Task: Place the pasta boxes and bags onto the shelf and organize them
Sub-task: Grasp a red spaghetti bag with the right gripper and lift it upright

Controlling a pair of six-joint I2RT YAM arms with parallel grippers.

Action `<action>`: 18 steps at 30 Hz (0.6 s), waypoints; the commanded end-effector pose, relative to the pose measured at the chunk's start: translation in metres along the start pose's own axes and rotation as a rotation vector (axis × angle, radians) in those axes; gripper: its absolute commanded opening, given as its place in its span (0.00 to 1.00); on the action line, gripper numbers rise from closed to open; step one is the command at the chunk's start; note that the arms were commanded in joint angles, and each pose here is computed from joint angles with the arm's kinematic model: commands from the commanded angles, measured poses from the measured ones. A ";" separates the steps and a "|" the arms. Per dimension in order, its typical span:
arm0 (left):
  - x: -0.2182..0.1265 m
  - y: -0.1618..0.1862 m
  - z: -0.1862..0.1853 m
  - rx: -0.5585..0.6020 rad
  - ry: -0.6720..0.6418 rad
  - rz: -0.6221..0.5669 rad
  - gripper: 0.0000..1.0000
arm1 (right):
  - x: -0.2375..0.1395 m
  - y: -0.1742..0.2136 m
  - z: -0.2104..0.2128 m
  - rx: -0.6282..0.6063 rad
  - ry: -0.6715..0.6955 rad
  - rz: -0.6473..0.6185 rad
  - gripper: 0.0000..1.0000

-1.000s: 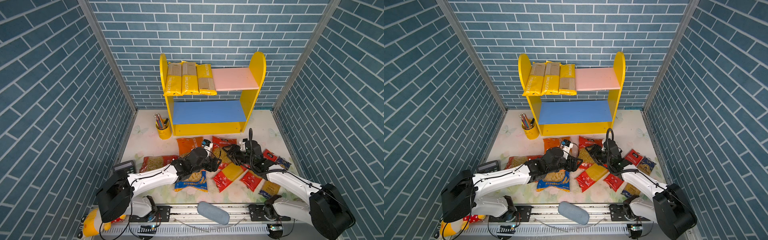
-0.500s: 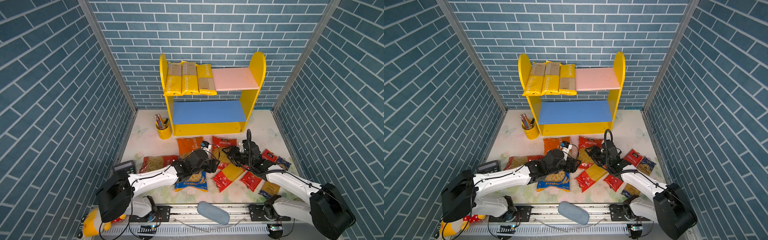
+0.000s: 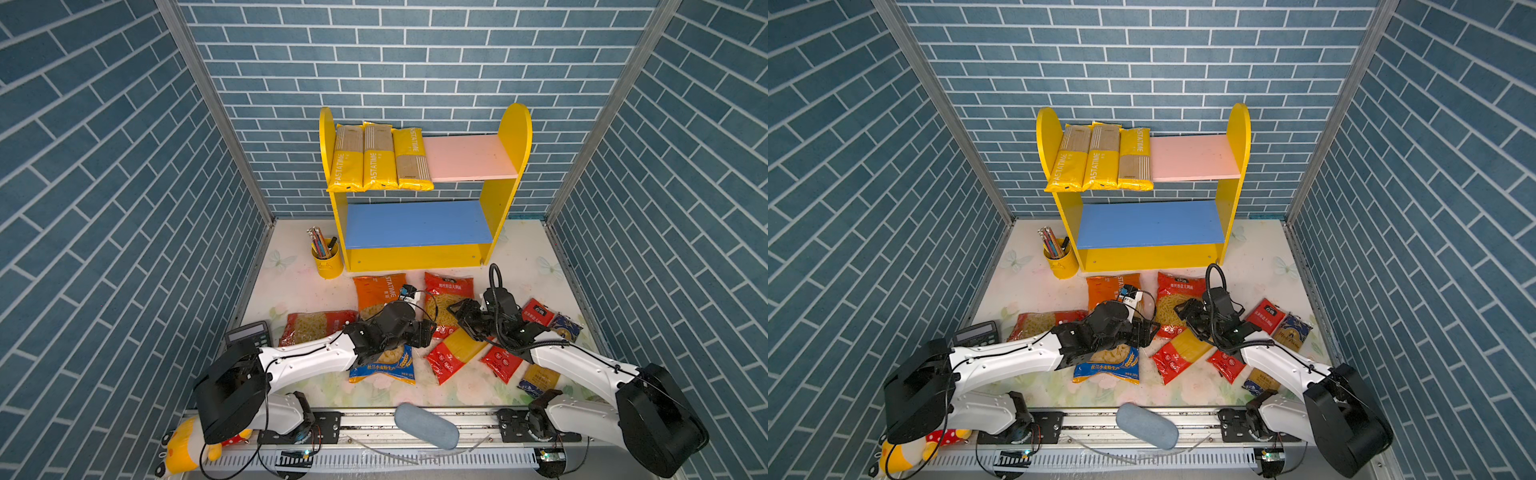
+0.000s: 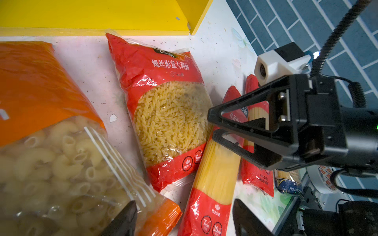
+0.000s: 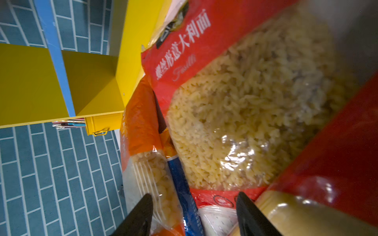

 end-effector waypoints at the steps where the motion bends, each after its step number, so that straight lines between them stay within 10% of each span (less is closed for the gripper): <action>1: -0.007 0.005 0.005 0.003 -0.019 -0.012 0.74 | -0.003 0.000 -0.016 0.013 0.049 -0.023 0.66; 18: -0.002 0.020 0.005 0.008 0.016 0.020 0.75 | -0.054 0.001 -0.073 -0.071 0.293 -0.111 0.66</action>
Point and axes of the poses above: each gripper's point midway between its finger pads, its own x axis out along the fingers, its own z axis along the line the jaws close on, y = z × x, the point moved 4 cm from there along -x, back along the fingers, and after that the axes turned 11 degrees about x, right-handed, at the moved point
